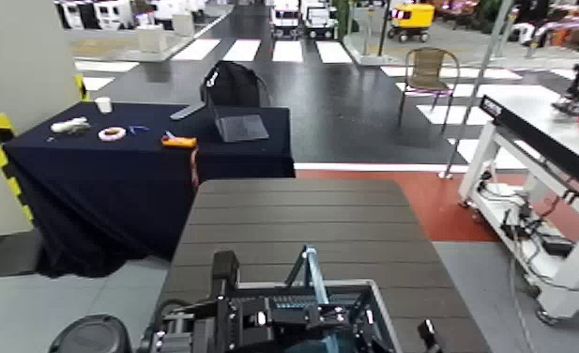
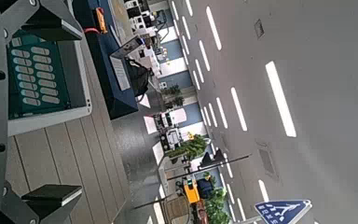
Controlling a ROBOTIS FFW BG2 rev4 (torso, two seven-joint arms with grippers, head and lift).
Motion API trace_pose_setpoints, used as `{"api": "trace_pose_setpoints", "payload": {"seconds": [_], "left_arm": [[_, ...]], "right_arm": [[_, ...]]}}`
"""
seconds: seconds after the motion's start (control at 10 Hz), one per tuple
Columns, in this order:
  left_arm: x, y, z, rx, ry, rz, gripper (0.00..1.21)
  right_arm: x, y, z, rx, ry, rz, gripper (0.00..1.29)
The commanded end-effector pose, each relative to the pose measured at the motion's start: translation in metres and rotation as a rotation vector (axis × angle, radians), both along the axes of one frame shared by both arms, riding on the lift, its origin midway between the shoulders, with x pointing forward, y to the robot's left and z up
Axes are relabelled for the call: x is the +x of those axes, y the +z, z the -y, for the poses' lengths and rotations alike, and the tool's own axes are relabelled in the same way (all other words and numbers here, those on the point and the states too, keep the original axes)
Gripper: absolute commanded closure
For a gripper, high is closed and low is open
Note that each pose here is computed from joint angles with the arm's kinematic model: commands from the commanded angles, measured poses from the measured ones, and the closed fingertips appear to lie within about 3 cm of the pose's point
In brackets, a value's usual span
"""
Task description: Place the crate on the table.
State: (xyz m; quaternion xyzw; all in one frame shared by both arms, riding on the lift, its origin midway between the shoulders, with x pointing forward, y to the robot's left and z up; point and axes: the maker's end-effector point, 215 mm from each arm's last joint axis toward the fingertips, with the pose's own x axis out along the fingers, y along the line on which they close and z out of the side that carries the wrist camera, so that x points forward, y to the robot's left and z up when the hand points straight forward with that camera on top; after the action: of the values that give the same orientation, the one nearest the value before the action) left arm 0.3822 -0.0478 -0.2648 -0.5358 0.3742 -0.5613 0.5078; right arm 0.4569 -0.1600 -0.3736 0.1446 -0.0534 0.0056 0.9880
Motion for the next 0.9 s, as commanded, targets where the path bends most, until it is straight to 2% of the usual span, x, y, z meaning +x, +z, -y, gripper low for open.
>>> {"api": "trace_pose_setpoints", "payload": {"seconds": [0.1,0.4,0.7,0.9], "left_arm": [[0.002,-0.001,0.000,-0.001,0.008,-0.005,1.19],[0.010,-0.011,0.002,0.015,0.016,-0.028,1.19],[0.037,-0.027,0.007,0.094,0.031,-0.003,1.19],[0.060,-0.028,0.007,0.124,0.043,0.052,1.19]], "right_arm": [[0.000,0.001,0.001,-0.001,0.000,0.003,0.14],[0.000,0.001,0.001,-0.001,-0.001,0.004,0.14],[0.001,0.002,0.001,0.000,0.000,0.009,0.14],[0.001,0.002,0.000,0.000,0.002,0.011,0.14]]}}
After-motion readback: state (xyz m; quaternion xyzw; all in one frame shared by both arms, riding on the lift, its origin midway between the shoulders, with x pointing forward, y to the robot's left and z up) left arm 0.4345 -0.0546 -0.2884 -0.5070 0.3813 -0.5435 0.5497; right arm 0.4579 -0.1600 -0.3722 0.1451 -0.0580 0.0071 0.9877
